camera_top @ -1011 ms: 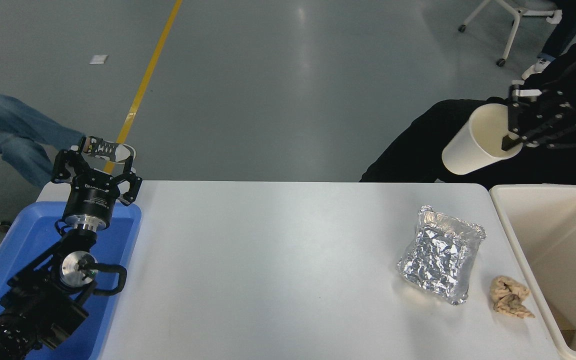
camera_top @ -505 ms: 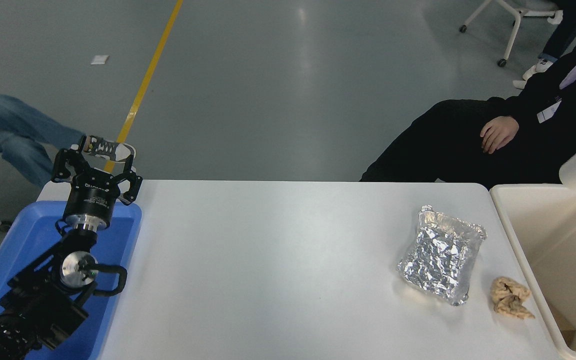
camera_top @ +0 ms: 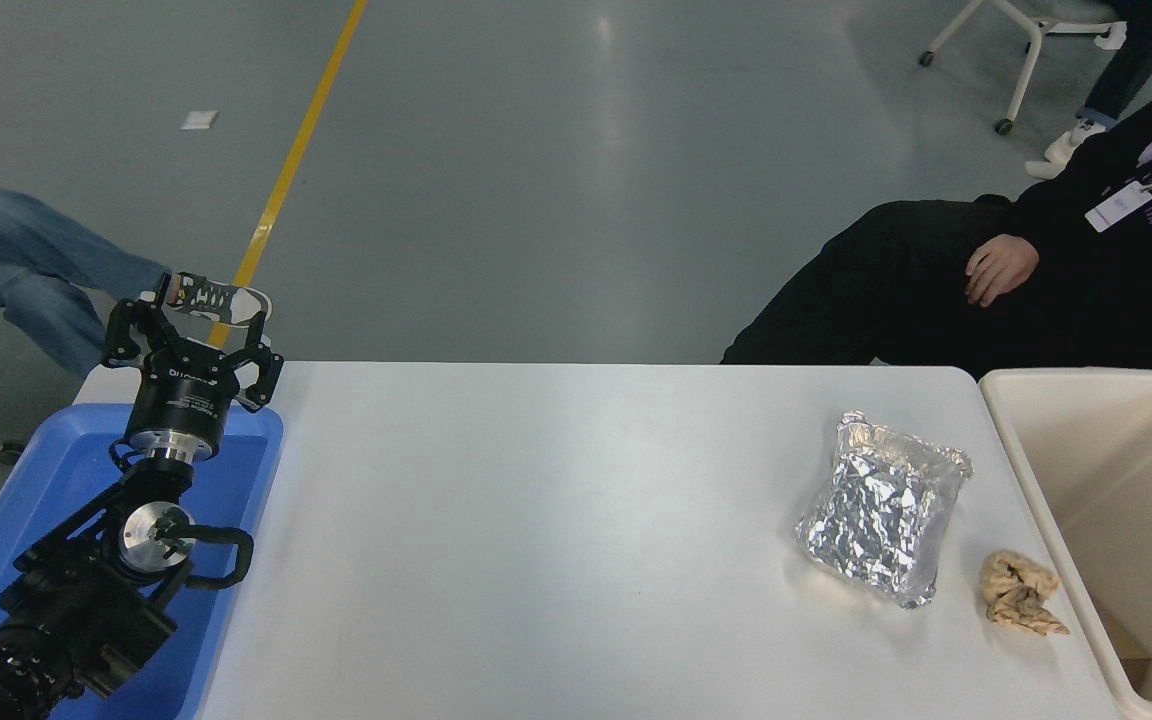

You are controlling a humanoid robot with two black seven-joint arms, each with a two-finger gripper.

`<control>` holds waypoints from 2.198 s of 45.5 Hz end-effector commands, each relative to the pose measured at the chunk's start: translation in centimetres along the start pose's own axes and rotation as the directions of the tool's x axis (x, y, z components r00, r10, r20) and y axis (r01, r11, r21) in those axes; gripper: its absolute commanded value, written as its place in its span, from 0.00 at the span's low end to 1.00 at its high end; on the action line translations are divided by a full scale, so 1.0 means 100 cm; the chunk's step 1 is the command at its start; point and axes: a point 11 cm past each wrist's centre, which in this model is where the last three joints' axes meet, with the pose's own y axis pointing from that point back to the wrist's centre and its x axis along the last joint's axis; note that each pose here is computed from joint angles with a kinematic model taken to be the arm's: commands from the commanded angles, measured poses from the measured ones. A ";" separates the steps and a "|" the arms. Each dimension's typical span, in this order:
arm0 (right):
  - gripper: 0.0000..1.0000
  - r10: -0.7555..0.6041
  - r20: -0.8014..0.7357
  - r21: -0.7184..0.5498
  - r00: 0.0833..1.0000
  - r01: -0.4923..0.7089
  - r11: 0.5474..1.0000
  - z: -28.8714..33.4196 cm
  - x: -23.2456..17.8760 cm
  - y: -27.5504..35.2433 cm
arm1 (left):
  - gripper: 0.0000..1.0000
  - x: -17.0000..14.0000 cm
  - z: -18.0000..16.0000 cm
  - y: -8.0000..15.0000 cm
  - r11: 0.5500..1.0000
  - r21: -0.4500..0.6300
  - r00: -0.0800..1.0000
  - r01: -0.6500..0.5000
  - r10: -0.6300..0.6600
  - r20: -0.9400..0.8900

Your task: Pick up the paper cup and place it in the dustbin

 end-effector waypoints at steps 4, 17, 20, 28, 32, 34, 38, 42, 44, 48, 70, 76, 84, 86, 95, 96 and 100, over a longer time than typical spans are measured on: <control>0.00 0.108 0.021 -0.090 0.994 -0.105 0.990 0.030 -0.023 -0.057 | 0.99 0.000 0.000 0.000 1.000 0.001 1.000 0.001 -0.001 -0.001; 0.00 0.130 0.005 -0.130 0.992 -0.128 0.983 0.012 -0.069 -0.100 | 0.99 0.000 0.000 0.000 1.000 0.001 1.000 0.001 -0.001 -0.001; 0.00 0.139 -0.012 -0.129 0.990 -0.140 0.982 0.005 -0.080 -0.106 | 0.99 0.000 0.000 0.000 1.000 0.001 1.000 0.001 -0.001 -0.001; 0.00 0.177 -0.037 -0.186 0.983 -0.181 0.966 0.012 -0.098 -0.116 | 0.99 0.000 0.000 0.000 1.000 0.001 1.000 0.001 -0.001 -0.001; 0.00 0.188 -0.032 -0.196 0.982 -0.191 0.962 0.014 -0.100 -0.117 | 0.99 0.000 0.000 0.000 1.000 0.001 1.000 0.001 -0.001 -0.001; 0.00 0.188 -0.028 -0.197 0.982 -0.190 0.962 0.014 -0.101 -0.117 | 0.99 0.000 0.000 0.000 1.000 0.001 1.000 0.001 -0.001 -0.001; 0.00 0.185 -0.027 -0.199 0.982 -0.187 0.962 0.016 -0.103 -0.118 | 0.99 0.000 0.000 0.000 1.000 0.001 1.000 0.001 -0.001 -0.001; 0.00 0.179 -0.006 -0.194 0.984 -0.177 0.965 0.015 -0.105 -0.119 | 0.99 0.000 0.000 0.000 1.000 0.001 1.000 0.001 -0.001 -0.001; 0.00 0.176 0.010 -0.190 0.984 -0.171 0.967 0.014 -0.106 -0.119 | 0.99 0.000 0.000 0.000 1.000 0.001 1.000 0.000 0.000 0.000; 0.08 0.172 0.031 -0.181 0.985 -0.164 0.970 0.011 -0.107 -0.119 | 0.99 0.000 0.000 0.000 1.000 0.001 1.000 0.001 -0.001 -0.001; 0.80 0.216 0.076 -0.167 0.973 -0.201 0.965 0.008 -0.094 -0.112 | 0.99 0.000 0.000 0.000 1.000 0.001 1.000 0.001 -0.001 -0.001; 0.80 0.162 0.109 -0.147 0.981 -0.145 0.978 0.003 -0.083 -0.098 | 0.99 0.000 0.000 0.000 1.000 0.001 1.000 0.001 -0.001 -0.001; 1.00 0.117 0.084 -0.100 0.990 -0.109 0.989 -0.022 -0.064 -0.074 | 0.99 0.000 0.000 0.000 1.000 0.001 1.000 0.001 -0.001 -0.001; 1.00 0.090 0.064 -0.094 0.994 -0.084 0.992 -0.028 -0.069 -0.069 | 0.99 0.000 0.000 0.000 1.000 0.002 1.000 0.002 -0.002 0.000; 1.00 0.015 -0.009 -0.053 1.000 -0.016 0.998 -0.057 -0.064 -0.032 | 0.99 0.000 0.000 0.000 1.000 0.002 1.000 0.002 -0.002 0.000; 1.00 0.003 -0.020 -0.049 1.000 -0.004 0.999 -0.061 -0.064 -0.027 | 0.99 0.000 0.000 0.000 1.000 0.002 1.000 0.002 -0.002 0.000; 1.00 -0.045 -0.071 -0.030 0.996 0.043 0.999 -0.078 -0.060 -0.005 | 0.99 -0.001 0.000 0.000 1.000 0.002 1.000 0.003 -0.003 -0.001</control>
